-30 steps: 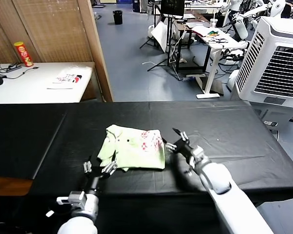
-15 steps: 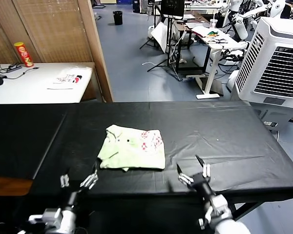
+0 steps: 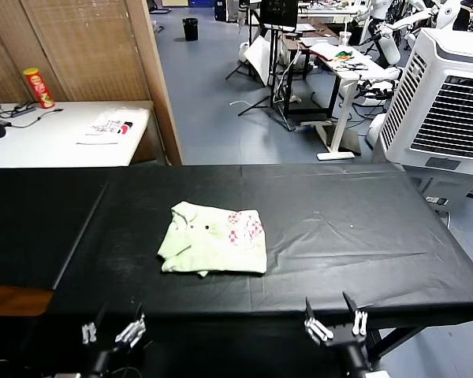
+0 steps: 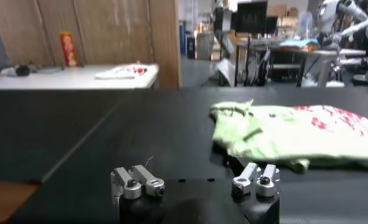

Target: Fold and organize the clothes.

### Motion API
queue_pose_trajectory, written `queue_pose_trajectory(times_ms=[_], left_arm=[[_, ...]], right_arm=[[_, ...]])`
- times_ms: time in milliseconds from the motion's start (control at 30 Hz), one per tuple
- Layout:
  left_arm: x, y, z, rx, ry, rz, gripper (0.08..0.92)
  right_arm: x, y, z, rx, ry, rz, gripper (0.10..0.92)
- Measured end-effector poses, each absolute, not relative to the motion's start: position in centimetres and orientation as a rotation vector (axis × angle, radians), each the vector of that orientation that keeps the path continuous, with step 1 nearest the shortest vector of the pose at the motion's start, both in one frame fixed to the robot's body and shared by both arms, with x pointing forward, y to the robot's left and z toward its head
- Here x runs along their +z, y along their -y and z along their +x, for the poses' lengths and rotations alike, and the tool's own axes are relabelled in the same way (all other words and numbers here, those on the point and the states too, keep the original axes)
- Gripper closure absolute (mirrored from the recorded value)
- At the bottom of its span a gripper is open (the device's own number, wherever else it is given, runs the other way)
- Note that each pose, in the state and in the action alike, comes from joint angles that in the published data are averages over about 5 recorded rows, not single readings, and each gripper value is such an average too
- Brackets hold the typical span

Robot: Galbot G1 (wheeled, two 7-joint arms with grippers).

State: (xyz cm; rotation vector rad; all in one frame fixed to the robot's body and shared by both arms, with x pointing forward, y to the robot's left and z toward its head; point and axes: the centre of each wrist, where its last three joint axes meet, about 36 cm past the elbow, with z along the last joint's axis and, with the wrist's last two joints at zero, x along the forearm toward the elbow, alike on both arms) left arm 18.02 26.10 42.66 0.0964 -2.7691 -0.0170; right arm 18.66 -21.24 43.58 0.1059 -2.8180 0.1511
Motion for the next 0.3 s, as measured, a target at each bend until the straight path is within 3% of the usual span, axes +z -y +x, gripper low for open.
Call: queue_pose_trajectory(times_ms=[300], left_arm=[[43.68, -25.64, 17.15, -0.006, 2.748, 0.095, 0.201]], right_arm=[[44.03, 20.96, 17.46, 0.141, 2.758, 0.11, 0.224]])
